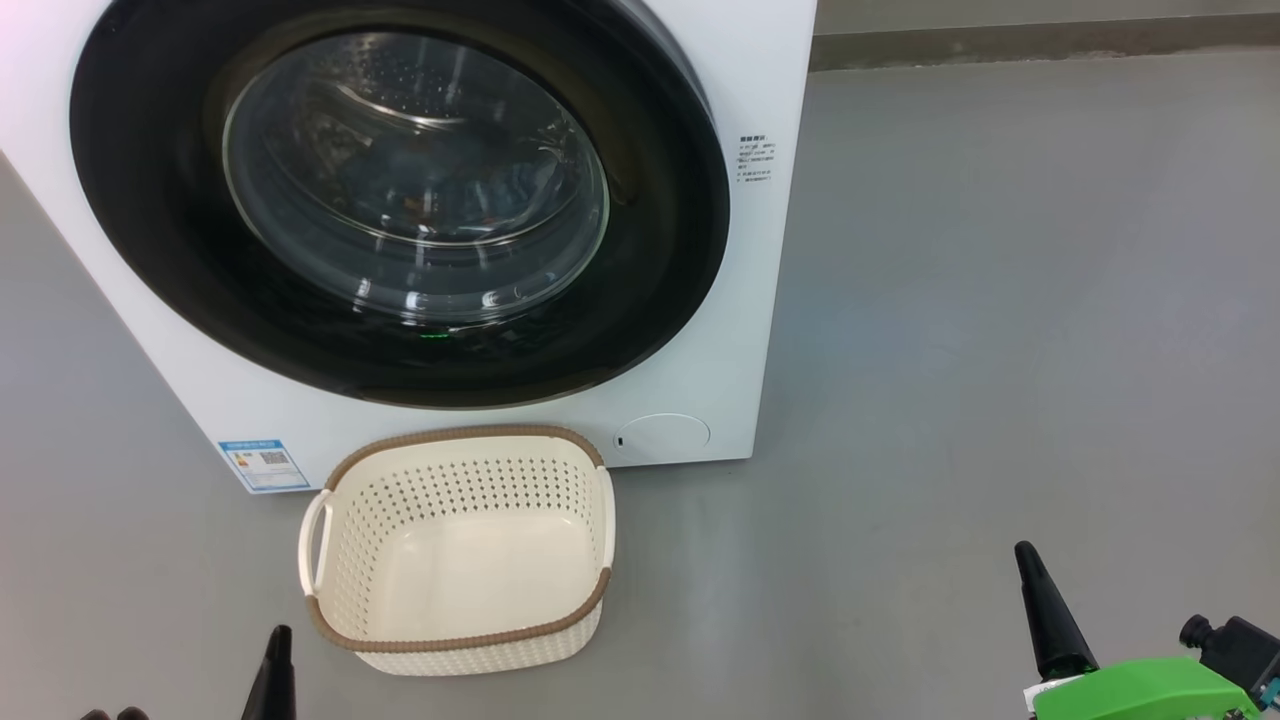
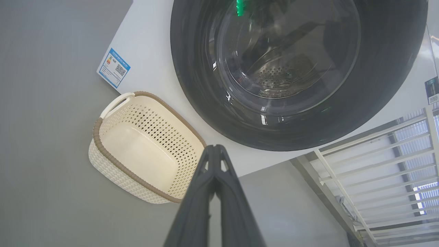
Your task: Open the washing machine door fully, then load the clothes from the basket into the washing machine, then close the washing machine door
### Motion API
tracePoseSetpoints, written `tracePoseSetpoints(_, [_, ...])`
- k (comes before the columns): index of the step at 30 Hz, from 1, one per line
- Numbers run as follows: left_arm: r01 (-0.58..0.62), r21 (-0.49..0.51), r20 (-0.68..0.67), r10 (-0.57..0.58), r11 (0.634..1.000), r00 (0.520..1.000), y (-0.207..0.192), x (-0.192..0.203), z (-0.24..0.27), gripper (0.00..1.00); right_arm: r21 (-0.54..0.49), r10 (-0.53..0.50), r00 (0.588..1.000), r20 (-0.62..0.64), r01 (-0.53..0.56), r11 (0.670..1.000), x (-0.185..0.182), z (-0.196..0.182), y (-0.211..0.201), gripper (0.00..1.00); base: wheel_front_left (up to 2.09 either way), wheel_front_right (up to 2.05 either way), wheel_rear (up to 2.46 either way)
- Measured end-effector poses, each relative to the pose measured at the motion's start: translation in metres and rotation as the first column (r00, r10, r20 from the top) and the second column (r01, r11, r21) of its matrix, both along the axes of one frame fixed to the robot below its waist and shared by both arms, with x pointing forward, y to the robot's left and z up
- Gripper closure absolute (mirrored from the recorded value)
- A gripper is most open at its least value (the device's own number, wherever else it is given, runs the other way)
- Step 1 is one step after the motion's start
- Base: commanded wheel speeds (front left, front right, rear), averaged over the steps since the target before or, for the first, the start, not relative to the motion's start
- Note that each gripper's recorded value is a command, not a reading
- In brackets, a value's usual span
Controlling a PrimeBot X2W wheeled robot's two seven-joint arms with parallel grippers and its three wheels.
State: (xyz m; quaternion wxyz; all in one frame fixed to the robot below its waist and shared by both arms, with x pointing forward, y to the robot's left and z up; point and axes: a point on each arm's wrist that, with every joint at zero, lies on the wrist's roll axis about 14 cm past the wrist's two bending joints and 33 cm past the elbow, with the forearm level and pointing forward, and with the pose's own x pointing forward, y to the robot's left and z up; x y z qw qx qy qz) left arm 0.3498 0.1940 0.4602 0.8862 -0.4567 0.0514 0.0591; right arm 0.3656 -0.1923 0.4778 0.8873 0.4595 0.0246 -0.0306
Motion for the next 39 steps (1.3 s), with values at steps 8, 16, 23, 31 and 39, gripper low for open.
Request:
tracePoseSetpoints(8, [0.002,-0.086,0.007,-0.001,0.996,1.0,-0.002,0.004,0.002,1.0,0.085,-0.016,1.0,-0.003,0.016,0.996,0.002,0.001,-0.005,1.0,0.0,0.0,0.0])
tracePoseSetpoints(16, [-0.004,-0.178,0.009,0.006,0.984,1.0,-0.002,0.006,0.003,1.0,0.174,-0.022,1.0,-0.007,0.022,0.985,0.003,0.0,-0.006,1.0,0.0,0.0,0.0])
tracePoseSetpoints(23, [-0.004,-0.255,0.02,0.01,0.967,1.0,-0.003,0.011,0.006,1.0,0.246,-0.022,1.0,-0.015,0.025,0.969,0.003,-0.002,-0.007,1.0,0.0,0.0,0.0])
tracePoseSetpoints(31, [0.002,-0.338,0.024,0.007,0.941,1.0,-0.005,0.014,0.007,1.0,0.329,-0.025,0.999,-0.024,0.032,0.944,0.003,-0.004,-0.007,1.0,0.0,0.0,0.0])
tracePoseSetpoints(39, [0.007,-0.413,0.038,0.009,0.911,0.999,-0.006,0.017,0.011,1.0,0.399,-0.036,0.999,-0.008,0.036,0.916,0.007,0.002,-0.011,1.0,0.0,0.0,0.0])
